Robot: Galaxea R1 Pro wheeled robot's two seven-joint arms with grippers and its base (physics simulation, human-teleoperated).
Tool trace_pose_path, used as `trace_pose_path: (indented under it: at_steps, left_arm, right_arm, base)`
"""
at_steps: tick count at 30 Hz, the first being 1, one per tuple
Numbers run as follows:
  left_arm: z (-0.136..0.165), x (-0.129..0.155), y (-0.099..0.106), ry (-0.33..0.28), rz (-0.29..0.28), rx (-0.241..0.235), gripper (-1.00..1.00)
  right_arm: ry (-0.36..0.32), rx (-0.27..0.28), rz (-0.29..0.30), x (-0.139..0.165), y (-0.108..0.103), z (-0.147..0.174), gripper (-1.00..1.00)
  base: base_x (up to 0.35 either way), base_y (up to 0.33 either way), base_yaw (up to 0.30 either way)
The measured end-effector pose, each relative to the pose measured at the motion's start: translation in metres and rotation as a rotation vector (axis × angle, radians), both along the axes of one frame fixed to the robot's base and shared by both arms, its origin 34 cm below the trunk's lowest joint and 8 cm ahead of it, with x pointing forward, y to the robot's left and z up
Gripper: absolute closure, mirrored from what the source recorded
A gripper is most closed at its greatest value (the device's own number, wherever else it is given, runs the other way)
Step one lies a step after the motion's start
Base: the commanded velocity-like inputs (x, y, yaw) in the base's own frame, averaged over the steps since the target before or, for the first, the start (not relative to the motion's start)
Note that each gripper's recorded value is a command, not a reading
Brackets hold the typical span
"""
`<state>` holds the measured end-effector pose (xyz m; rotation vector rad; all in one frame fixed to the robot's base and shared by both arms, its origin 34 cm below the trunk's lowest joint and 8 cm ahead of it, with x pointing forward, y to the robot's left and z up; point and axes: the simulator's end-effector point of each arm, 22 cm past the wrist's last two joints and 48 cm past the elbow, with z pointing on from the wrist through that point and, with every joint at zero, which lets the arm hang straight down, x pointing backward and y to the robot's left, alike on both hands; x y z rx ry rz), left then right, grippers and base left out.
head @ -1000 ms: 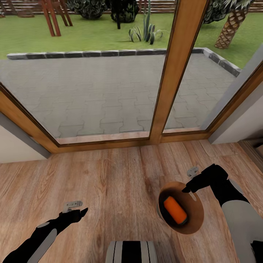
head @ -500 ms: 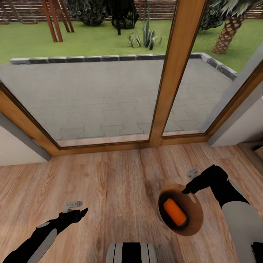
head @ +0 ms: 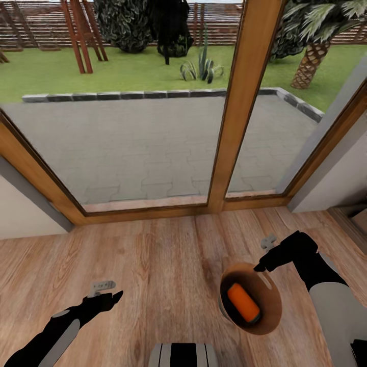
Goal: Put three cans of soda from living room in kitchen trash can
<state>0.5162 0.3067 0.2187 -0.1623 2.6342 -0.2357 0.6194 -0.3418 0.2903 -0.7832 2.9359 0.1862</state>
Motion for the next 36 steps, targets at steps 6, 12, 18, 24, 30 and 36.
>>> trace_pose_path:
  at_steps: [6, 12, 18, 24, 30, 36]
  left_arm:
    - [0.014, 0.004, 0.0, 0.001, 0.0, -0.001, -1.0]
    - [0.027, 0.007, -0.001, 0.002, 0.0, -0.001, -1.0]
    - [0.04, 0.011, -0.001, 0.002, 0.0, -0.002, -1.0]
    - [0.053, 0.014, -0.002, 0.003, -0.002, -0.002, -1.0]
    - [0.064, 0.014, -0.006, 0.011, -0.004, -0.008, -1.0]
    - [0.069, 0.008, -0.013, 0.035, 0.002, -0.017, -1.0]
  right_arm:
    - [-0.001, 0.002, -0.004, 0.004, -0.001, 0.014, -1.0]
    - [-0.001, 0.005, -0.007, 0.008, -0.003, 0.029, -1.0]
    - [-0.002, 0.009, -0.016, 0.011, -0.004, 0.043, -1.0]
    - [-0.003, 0.009, -0.019, 0.015, -0.005, 0.057, -1.0]
    - [-0.002, 0.01, -0.019, 0.018, -0.005, 0.07, -1.0]
    - [-0.002, 0.009, -0.018, 0.021, -0.005, 0.083, -1.0]
  base:
    - [0.0, 0.0, 0.0]
    - [0.0, 0.0, 0.0]
    - [0.0, 0.0, 0.0]
    - [0.0, 0.0, 0.0]
    - [0.0, 0.0, 0.0]
    - [0.0, 0.0, 0.0]
